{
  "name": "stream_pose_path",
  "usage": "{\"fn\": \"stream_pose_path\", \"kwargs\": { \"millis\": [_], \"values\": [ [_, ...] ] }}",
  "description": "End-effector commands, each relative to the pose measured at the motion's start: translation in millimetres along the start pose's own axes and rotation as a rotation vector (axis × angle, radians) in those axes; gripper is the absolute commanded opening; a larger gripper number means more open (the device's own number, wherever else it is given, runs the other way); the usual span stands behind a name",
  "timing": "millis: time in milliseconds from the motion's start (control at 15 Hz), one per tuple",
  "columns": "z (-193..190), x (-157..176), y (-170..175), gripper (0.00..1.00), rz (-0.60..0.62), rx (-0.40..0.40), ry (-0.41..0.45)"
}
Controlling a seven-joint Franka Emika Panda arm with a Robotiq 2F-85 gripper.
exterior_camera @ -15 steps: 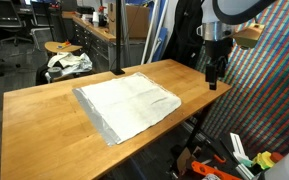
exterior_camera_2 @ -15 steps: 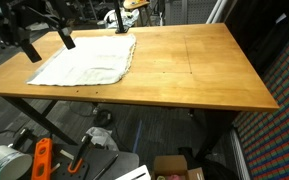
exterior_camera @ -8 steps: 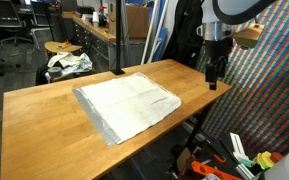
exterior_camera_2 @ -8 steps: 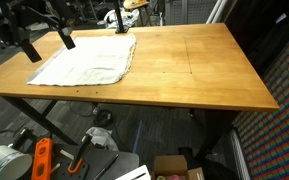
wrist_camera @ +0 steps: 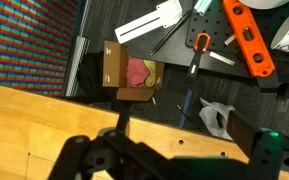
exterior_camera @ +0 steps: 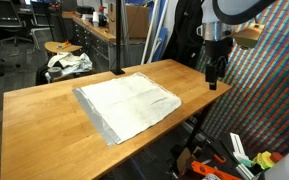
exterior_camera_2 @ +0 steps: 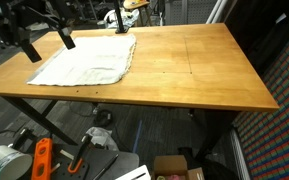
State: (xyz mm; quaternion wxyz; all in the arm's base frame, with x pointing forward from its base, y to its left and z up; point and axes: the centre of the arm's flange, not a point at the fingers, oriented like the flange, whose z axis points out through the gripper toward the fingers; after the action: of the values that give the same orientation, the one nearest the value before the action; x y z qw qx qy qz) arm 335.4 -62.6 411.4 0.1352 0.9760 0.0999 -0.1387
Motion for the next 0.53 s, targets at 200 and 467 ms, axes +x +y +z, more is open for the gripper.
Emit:
{"fn": "stream_pose_path", "kwargs": {
  "millis": [200, 467],
  "values": [
    [0, 0, 0, 1.00, 0.000, 0.000, 0.000],
    [3, 42, 1, 1.00, -0.028, 0.075, -0.026]
  ]
}}
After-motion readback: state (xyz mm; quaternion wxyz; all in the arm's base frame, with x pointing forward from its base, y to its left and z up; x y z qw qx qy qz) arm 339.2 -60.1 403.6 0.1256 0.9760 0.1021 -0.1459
